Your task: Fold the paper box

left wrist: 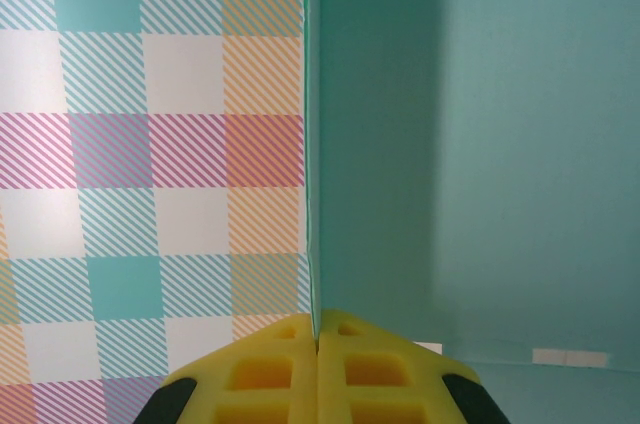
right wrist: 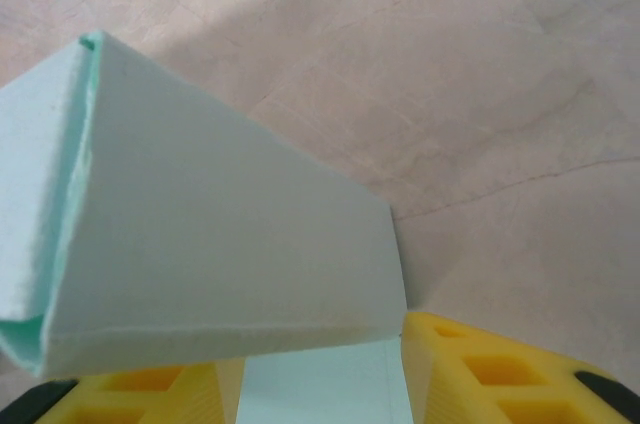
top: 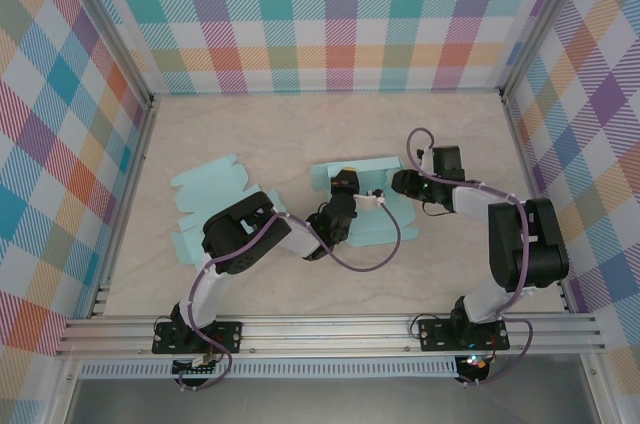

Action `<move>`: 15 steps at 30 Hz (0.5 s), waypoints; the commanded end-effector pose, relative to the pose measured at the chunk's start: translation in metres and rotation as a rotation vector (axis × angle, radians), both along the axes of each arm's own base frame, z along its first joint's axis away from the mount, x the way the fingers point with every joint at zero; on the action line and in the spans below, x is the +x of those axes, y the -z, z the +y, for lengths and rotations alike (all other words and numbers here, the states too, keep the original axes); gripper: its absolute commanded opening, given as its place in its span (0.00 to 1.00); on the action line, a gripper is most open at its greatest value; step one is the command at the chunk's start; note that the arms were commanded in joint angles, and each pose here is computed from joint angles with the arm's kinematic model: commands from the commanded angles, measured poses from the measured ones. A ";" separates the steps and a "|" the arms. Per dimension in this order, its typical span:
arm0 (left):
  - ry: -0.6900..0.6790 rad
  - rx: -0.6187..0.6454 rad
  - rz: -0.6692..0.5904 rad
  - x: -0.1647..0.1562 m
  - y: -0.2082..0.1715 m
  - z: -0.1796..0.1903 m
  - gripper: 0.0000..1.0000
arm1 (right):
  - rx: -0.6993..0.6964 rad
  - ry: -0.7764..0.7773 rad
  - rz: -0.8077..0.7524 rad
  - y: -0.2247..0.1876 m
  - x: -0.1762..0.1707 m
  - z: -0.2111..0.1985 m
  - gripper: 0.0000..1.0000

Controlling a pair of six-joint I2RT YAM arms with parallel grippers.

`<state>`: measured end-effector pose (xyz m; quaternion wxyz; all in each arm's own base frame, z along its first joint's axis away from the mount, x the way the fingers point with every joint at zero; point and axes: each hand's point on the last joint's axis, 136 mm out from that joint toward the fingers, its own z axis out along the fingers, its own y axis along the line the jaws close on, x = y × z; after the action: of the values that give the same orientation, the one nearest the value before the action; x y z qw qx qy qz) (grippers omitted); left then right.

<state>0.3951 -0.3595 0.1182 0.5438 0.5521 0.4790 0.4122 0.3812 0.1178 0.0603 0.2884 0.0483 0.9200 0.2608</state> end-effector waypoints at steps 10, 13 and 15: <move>0.054 0.052 0.036 -0.006 0.021 -0.010 0.00 | -0.106 0.057 -0.161 -0.009 0.032 -0.005 0.45; 0.057 0.053 0.038 -0.007 0.022 -0.010 0.00 | -0.133 0.065 -0.168 -0.007 0.037 -0.005 0.44; 0.057 0.054 0.039 -0.007 0.022 -0.011 0.00 | -0.155 0.067 -0.169 -0.006 0.038 -0.004 0.42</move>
<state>0.3947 -0.3610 0.1179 0.5452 0.5543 0.4770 0.4099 0.4017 0.1168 0.0578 0.3406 0.0420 0.9156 0.2097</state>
